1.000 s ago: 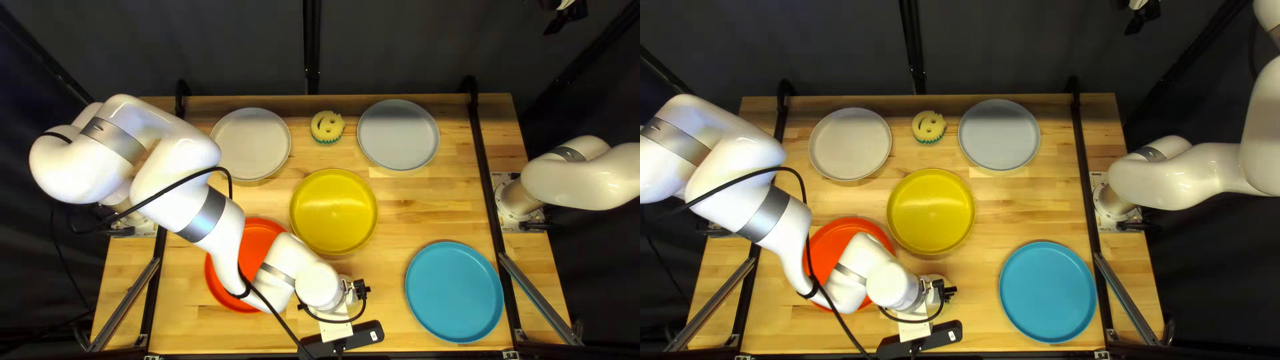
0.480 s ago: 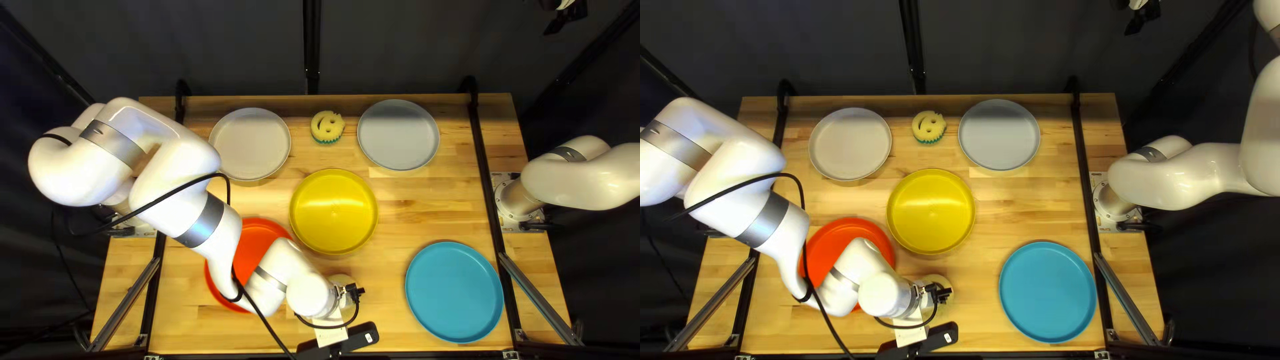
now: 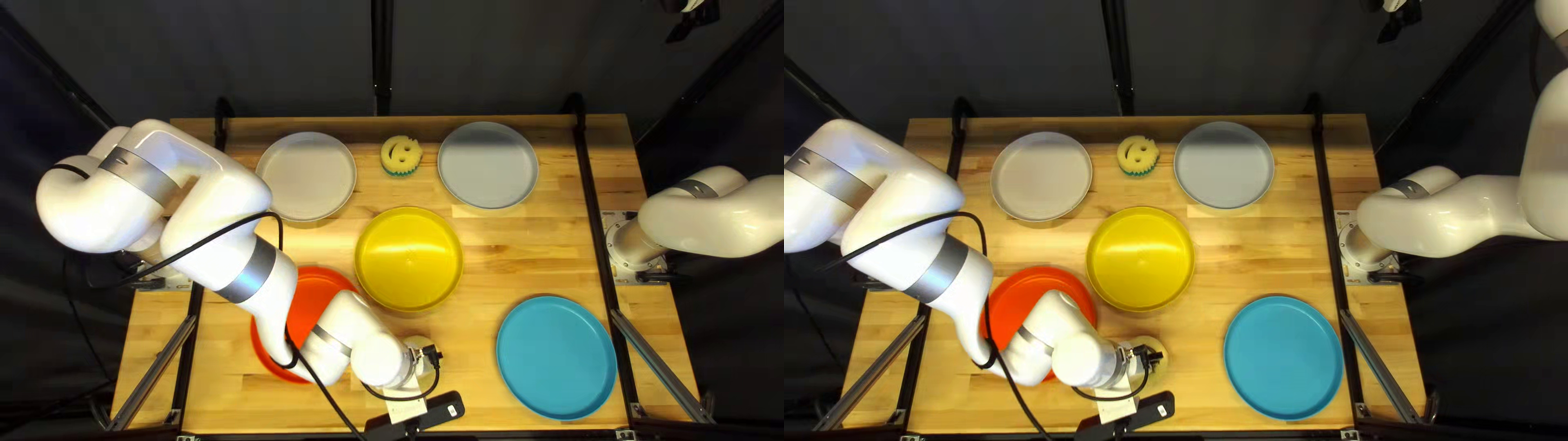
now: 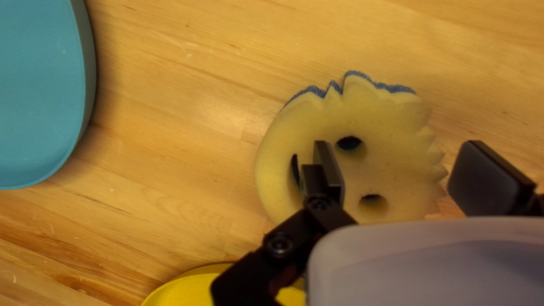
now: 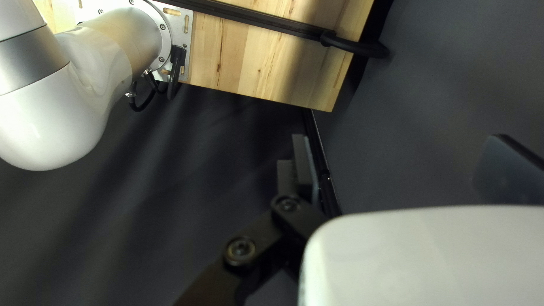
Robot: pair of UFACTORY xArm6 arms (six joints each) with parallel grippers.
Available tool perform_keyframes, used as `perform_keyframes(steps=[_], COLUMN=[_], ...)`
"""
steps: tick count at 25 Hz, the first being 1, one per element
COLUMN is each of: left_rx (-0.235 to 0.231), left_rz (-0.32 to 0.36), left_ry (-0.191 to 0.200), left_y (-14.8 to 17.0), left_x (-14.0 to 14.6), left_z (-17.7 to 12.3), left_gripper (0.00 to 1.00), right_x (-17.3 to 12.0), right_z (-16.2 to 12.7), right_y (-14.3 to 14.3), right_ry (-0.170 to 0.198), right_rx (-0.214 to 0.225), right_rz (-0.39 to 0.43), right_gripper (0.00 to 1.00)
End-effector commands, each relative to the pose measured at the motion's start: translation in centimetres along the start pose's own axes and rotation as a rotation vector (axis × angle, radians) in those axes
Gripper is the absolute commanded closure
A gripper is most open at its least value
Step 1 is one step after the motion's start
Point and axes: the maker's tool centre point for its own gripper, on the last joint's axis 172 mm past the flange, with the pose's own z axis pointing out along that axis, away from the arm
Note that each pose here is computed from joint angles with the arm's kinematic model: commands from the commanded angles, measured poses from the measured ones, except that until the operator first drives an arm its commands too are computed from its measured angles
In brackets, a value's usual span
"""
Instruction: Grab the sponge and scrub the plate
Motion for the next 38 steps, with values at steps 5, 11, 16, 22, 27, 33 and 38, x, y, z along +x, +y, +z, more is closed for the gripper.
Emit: perform_keyframes(steps=[5, 11, 16, 22, 27, 33, 38], left_rx=[0.027, 0.012, -0.026, -0.083, -0.102, -0.11, -0.124], left_rz=[-0.04, -0.051, -0.035, 0.016, 0.084, 0.132, 0.165], left_ry=[-0.016, -0.019, -0.02, 0.002, 0.031, 0.061, 0.091], left_y=[0.6, 0.7, 1.4, 4.3, 6.8, 9.8, 11.9], left_x=[-0.2, -1.0, -1.7, -3.6, -5.6, -7.4, -8.8], left_z=[-0.5, -2.9, -4.5, -6.7, -9.1, -10.2, -9.3], left_gripper=[1.0, 1.0, 1.0, 1.0, 1.0, 1.0, 1.0], right_x=[0.0, 0.0, 0.0, 0.0, 0.0, 0.0, 0.0], right_z=[0.0, 0.0, 0.0, 0.0, 0.0, 0.0, 0.0], right_y=[0.0, 0.0, 0.0, 0.0, 0.0, 0.0, 0.0], right_ry=[0.0, 0.0, 0.0, 0.0, 0.0, 0.0, 0.0], right_rx=[0.0, 0.0, 0.0, 0.0, 0.0, 0.0, 0.0], right_rz=[0.0, 0.0, 0.0, 0.0, 0.0, 0.0, 0.0], right_gripper=[0.0, 0.0, 0.0, 0.0, 0.0, 0.0, 0.0])
